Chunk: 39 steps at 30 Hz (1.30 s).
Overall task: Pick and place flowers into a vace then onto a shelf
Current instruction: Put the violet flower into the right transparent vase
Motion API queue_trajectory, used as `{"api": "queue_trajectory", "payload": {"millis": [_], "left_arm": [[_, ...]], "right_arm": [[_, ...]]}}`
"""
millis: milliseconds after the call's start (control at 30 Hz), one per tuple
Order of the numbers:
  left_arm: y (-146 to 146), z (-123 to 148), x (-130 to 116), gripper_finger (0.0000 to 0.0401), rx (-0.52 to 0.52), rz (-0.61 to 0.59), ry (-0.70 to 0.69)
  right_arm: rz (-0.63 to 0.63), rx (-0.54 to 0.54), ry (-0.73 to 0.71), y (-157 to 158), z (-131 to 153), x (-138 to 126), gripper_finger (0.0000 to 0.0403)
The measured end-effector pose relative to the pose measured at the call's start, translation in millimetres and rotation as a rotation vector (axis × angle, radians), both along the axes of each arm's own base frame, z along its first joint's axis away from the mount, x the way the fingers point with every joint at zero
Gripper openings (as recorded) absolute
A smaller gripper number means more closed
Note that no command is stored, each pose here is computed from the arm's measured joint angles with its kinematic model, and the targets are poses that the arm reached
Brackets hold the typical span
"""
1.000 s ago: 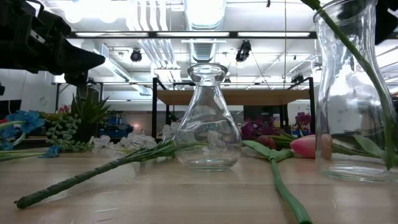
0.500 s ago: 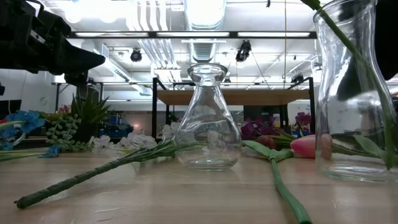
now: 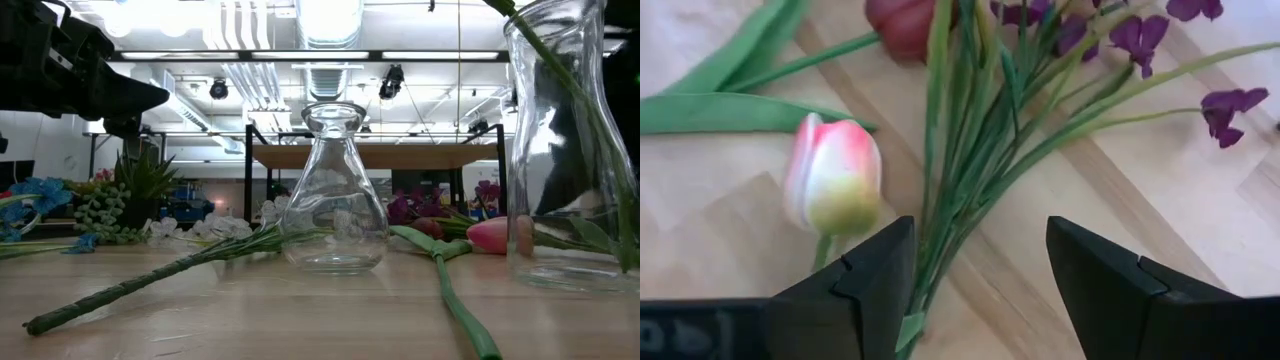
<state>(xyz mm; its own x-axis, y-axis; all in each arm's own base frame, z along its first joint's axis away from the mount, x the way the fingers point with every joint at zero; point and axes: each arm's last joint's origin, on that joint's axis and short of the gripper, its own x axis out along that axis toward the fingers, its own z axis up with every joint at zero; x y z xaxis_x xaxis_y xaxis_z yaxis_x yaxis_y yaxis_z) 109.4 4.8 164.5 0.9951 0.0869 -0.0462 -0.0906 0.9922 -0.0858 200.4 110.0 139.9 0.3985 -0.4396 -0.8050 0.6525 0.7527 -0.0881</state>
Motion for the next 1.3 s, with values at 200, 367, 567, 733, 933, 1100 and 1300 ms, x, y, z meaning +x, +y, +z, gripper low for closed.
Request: {"api": "queue_trajectory", "payload": {"millis": [200,367,567,733,933,1100,1300], "left_arm": [[0.0,0.1,0.0,0.0,0.0,0.0,-0.001],[0.0,0.0,0.0,0.0,0.0,0.0,0.0],[0.0,0.0,0.0,0.0,0.0,0.0,0.0],[0.0,-0.1,0.0,0.0,0.0,0.0,0.0],[0.0,0.0,0.0,0.0,0.0,0.0,0.0],[0.0,-0.1,0.0,0.0,0.0,0.0,0.0],[0.0,0.0,0.0,0.0,0.0,0.0,0.0]], "right_arm": [[-0.036,0.026,0.014,-7.5,-0.2,4.0,0.0219],[-0.047,0.05,0.025,-9.7,-0.6,5.4,0.0219],[-0.041,0.095,0.026,-7.7,-1.0,6.7,0.0219],[-0.043,0.101,0.032,-7.3,-2.8,7.0,0.0219],[-0.041,0.09,0.059,-5.1,-17.1,10.5,0.0219],[-0.05,0.07,0.078,-4.3,-24.7,12.1,0.0219],[-0.051,0.066,0.083,-4.3,-27.0,12.6,0.0218]]}}
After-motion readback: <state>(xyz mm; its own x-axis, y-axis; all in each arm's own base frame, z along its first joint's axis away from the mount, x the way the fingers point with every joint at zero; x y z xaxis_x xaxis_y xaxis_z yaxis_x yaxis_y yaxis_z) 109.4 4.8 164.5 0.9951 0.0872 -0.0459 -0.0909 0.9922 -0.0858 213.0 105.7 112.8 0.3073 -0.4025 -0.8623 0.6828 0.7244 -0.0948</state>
